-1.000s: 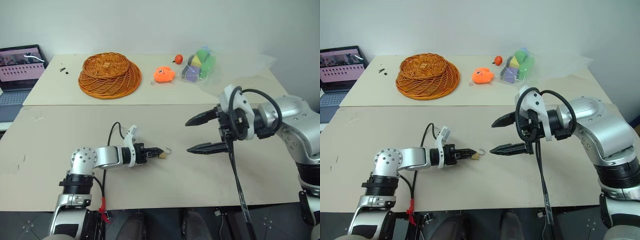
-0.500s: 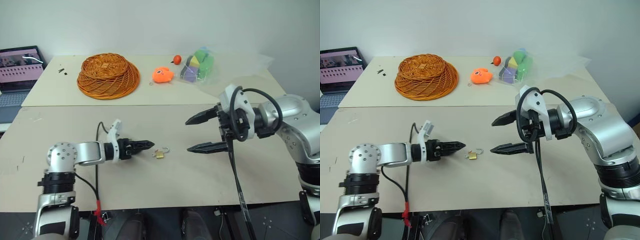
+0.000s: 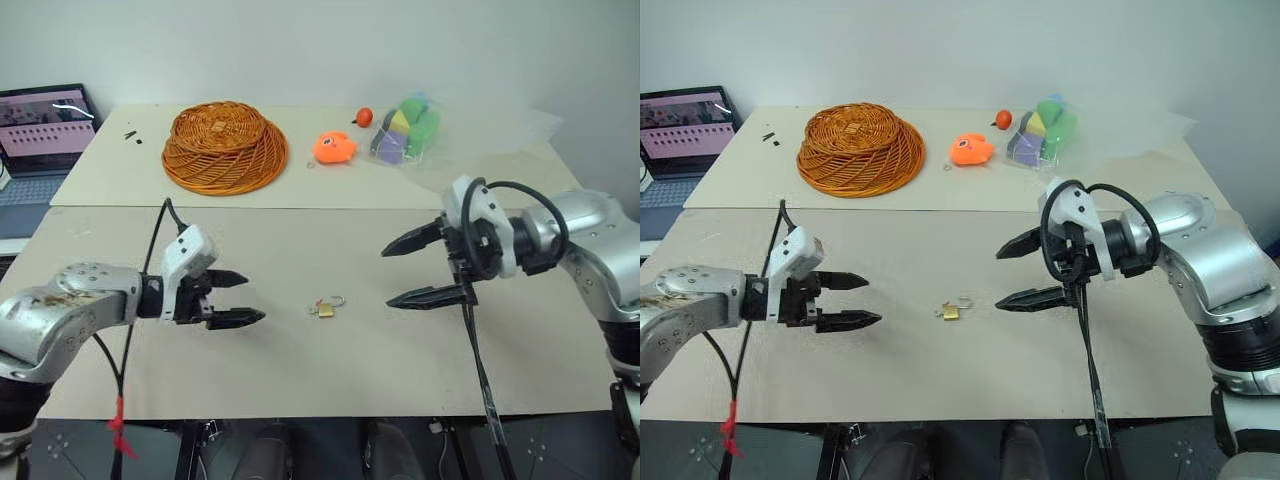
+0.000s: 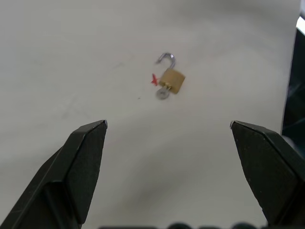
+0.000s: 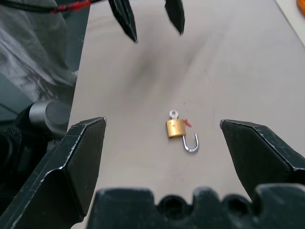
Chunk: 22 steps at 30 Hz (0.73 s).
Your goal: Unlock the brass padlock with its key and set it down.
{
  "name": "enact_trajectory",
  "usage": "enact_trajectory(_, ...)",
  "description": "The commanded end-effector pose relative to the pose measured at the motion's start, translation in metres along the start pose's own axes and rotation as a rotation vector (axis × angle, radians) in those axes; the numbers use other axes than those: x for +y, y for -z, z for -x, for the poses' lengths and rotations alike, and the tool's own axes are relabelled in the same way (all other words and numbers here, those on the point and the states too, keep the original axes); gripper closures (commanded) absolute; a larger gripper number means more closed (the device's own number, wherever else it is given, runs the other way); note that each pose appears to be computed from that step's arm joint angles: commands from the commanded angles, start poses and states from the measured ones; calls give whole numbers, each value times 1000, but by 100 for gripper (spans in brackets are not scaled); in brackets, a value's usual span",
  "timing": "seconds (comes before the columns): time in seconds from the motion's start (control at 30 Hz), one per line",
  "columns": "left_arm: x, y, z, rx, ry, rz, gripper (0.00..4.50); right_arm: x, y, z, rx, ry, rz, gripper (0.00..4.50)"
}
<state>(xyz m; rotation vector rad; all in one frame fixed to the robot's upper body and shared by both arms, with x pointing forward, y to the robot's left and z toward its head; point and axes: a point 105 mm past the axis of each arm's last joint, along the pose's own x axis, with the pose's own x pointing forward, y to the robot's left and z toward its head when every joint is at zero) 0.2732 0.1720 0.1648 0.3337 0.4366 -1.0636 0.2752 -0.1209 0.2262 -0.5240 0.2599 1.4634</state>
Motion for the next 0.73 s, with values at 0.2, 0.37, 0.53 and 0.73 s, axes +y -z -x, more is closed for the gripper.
enact_trajectory(0.2, 7, -58, 2, -226, -66, -241, 9, -10, 4, 18, -19, 141, -10, 0)
enact_trajectory(0.37, 3, -68, 2, -265, -23, -215, 9, -22, 6, 26, -30, 266, 13, 0)
enact_trajectory(0.53, 8, -74, 4, -276, -13, -204, 9, -27, 11, 30, -24, 303, 32, 0)
enact_trajectory(0.73, 12, -73, 2, -251, -46, -222, 9, -32, 9, 25, -48, 306, 55, 0)
